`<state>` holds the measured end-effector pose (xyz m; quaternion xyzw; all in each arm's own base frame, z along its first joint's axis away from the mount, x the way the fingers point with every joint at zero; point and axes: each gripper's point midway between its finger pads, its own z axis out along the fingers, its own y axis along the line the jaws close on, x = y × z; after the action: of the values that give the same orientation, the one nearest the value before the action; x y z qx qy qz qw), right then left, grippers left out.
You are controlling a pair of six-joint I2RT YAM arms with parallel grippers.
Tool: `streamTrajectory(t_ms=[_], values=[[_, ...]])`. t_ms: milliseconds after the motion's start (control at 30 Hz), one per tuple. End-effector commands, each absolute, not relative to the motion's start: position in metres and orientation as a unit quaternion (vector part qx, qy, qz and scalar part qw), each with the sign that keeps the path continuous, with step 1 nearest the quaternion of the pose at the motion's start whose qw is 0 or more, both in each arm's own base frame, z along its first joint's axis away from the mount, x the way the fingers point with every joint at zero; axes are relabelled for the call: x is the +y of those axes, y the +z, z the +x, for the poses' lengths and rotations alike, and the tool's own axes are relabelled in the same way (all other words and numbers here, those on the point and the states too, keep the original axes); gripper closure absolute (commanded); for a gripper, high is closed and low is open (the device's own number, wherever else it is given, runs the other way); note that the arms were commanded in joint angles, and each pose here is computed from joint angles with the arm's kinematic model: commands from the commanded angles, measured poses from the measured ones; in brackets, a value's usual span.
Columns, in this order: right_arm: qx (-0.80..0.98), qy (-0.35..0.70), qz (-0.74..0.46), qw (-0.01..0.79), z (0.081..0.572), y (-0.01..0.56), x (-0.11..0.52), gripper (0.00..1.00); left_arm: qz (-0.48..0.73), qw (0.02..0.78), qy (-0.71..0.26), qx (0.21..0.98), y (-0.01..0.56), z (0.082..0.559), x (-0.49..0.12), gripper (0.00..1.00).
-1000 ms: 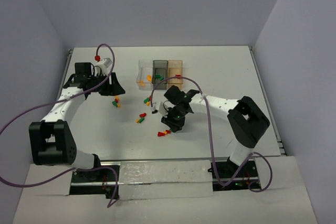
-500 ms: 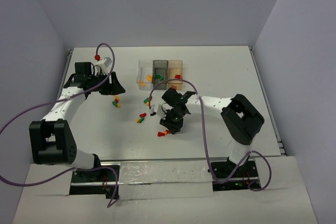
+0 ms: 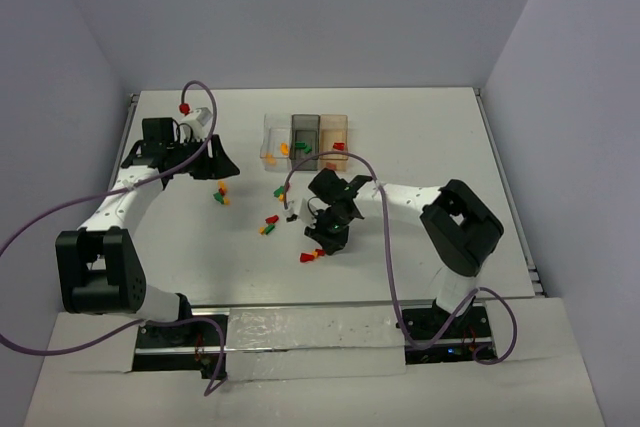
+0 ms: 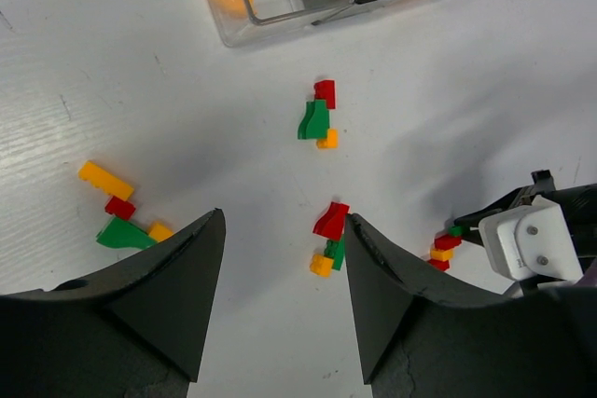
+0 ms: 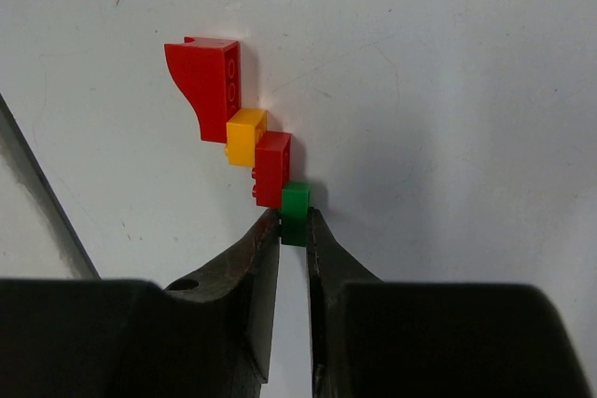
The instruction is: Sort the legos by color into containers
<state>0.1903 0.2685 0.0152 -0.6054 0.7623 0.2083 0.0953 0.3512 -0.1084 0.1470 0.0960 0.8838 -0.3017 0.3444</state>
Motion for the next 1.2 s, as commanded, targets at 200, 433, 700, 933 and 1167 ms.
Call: streamTrajectory(t_ms=[200,433,700,933,1167], values=[[0.754,0.202,-0.586,0.217,0.211,0.084,0.281,1.0,0.107,0.313,-0.45,0.83,0.175,0.326,-0.148,0.39],[0.739,0.218,-0.573,0.281,0.225,0.138,0.299,1.0,0.121,0.241,-0.526,0.807,0.18,0.302,-0.188,0.38],[0.713,0.211,-0.598,0.299,0.221,0.168,0.31,1.0,0.188,0.171,-0.553,0.793,0.178,0.275,-0.234,0.41],[0.691,0.179,-0.631,0.302,0.21,0.166,0.311,1.0,0.226,0.122,-0.584,0.77,0.177,0.244,-0.251,0.45],[0.685,0.17,-0.637,0.309,0.208,0.169,0.314,1.0,0.249,0.093,-0.586,0.766,0.169,0.225,-0.26,0.44]])
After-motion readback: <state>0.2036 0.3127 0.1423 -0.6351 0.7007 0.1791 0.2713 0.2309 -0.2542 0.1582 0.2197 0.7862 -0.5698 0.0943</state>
